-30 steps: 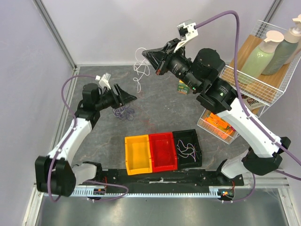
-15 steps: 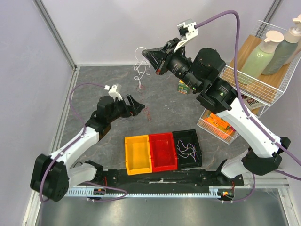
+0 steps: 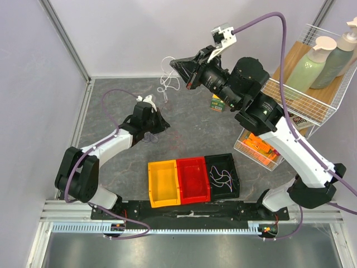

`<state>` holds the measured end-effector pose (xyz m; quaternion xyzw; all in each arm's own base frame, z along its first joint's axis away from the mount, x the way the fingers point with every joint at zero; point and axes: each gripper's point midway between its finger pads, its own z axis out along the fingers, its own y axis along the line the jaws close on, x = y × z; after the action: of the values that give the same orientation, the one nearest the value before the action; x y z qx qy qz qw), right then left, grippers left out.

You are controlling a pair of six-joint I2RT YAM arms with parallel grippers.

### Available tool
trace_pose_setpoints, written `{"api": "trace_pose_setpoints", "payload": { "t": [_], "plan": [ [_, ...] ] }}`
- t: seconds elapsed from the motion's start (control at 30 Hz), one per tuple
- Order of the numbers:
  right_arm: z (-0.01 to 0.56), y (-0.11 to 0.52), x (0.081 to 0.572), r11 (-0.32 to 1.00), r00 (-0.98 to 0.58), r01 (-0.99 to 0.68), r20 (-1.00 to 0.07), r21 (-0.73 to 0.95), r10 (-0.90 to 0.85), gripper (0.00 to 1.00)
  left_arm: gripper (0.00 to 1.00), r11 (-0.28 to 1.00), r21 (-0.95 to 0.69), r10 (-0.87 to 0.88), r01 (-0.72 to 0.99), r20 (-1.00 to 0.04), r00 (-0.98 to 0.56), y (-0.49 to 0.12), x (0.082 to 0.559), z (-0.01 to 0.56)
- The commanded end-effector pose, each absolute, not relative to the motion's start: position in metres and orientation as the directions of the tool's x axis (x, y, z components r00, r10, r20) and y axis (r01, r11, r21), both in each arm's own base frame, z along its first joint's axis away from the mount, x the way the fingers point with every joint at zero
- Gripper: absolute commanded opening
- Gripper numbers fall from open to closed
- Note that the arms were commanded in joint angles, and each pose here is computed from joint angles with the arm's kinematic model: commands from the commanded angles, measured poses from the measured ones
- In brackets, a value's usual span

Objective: Untangle the cables

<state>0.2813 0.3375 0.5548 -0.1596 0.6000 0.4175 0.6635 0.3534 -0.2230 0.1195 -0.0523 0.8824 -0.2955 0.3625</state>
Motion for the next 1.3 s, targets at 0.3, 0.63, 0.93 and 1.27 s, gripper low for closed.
{"api": "trace_pose_setpoints", "payload": {
  "t": [0.3, 0.63, 0.93, 1.27],
  "plan": [
    [0.600, 0.256, 0.243, 0.695, 0.098, -0.691, -0.927, 0.198, 0.361, 0.00, 0.02, 0.859, -0.481, -0.404, -0.173, -0.430, -0.807, -0.132, 0.366, 0.105],
    [0.516, 0.228, 0.202, 0.671, -0.065, -0.708, -0.967, 0.219, 0.246, 0.00, 0.02, 0.846, -0.513, -0.375, -0.148, -0.375, -0.848, -0.139, 0.390, 0.119],
    [0.353, 0.218, 0.177, 0.696, -0.366, -0.684, -0.928, 0.220, -0.067, 0.00, 0.02, 0.863, -0.496, -0.323, -0.093, -0.400, -0.858, -0.135, 0.401, 0.128],
    [0.299, 0.181, 0.145, 0.745, -0.514, -0.601, -0.854, 0.289, -0.084, 0.00, 0.02, 0.848, -0.526, -0.314, -0.065, -0.398, -0.862, -0.140, 0.397, 0.133]
  ]
}}
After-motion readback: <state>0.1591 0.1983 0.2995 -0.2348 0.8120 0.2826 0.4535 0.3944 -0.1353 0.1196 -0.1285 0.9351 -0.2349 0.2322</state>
